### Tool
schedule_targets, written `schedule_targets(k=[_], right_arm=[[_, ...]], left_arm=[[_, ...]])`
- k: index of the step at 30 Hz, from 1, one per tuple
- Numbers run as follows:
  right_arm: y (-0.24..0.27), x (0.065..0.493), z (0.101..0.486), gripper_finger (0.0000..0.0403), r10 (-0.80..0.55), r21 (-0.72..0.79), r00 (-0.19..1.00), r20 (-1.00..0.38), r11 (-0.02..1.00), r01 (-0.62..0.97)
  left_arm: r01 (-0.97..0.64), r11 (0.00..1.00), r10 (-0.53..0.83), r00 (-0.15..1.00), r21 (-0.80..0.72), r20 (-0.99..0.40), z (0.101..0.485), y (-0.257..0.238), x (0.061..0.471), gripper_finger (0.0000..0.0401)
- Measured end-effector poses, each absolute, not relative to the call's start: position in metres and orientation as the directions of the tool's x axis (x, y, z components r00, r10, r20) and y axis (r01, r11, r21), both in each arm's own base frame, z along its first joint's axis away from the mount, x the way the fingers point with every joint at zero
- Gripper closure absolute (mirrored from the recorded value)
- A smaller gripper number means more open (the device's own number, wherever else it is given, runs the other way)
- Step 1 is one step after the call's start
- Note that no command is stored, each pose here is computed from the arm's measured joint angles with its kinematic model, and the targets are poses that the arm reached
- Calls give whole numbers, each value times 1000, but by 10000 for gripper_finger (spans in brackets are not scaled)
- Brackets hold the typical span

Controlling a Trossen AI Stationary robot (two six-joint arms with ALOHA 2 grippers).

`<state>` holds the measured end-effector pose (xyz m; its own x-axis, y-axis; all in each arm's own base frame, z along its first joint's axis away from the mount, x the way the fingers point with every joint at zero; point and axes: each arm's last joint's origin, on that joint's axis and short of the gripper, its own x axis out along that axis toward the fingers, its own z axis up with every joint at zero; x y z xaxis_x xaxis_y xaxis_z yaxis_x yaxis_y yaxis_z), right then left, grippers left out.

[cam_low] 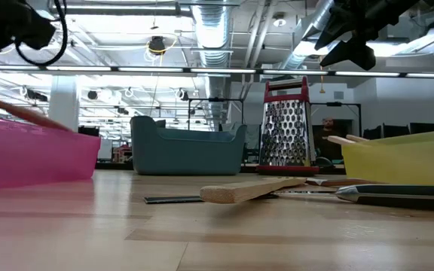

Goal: Pick & Place Kitchen Items
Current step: Put the brown serving spoon into the pink bin

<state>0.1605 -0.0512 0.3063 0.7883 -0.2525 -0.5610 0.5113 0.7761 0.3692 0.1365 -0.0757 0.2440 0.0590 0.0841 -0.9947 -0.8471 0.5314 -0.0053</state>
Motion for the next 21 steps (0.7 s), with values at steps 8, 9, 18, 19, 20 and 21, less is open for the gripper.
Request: schedule_targets(k=[8,9,18,19,20,21], right_arm=[[-51,161,306,182,-253,367,788,-561,777,511],[-51,161,306,182,-253,367,788,-561,777,511],[-51,161,306,182,-253,367,788,-561,777,511],[-51,161,306,182,-253,367,788,-561,777,511],[-51,161,306,182,-253,367,788,-561,777,511],[-51,161,306,182,-253,367,788,-561,778,511]], left_arm=[[-881,473,14,-15,20,-1000,232,-81,130,350],[-884,468,10,-14,17,-1000,231,-82,130,350],[-952,306,65,32,-11,-997,231,-85,128,351],[-958,288,69,35,-14,-997,231,-85,128,351],[-963,270,70,36,-16,-997,231,-85,128,351],[-967,253,70,37,-18,-997,231,-85,128,351]])
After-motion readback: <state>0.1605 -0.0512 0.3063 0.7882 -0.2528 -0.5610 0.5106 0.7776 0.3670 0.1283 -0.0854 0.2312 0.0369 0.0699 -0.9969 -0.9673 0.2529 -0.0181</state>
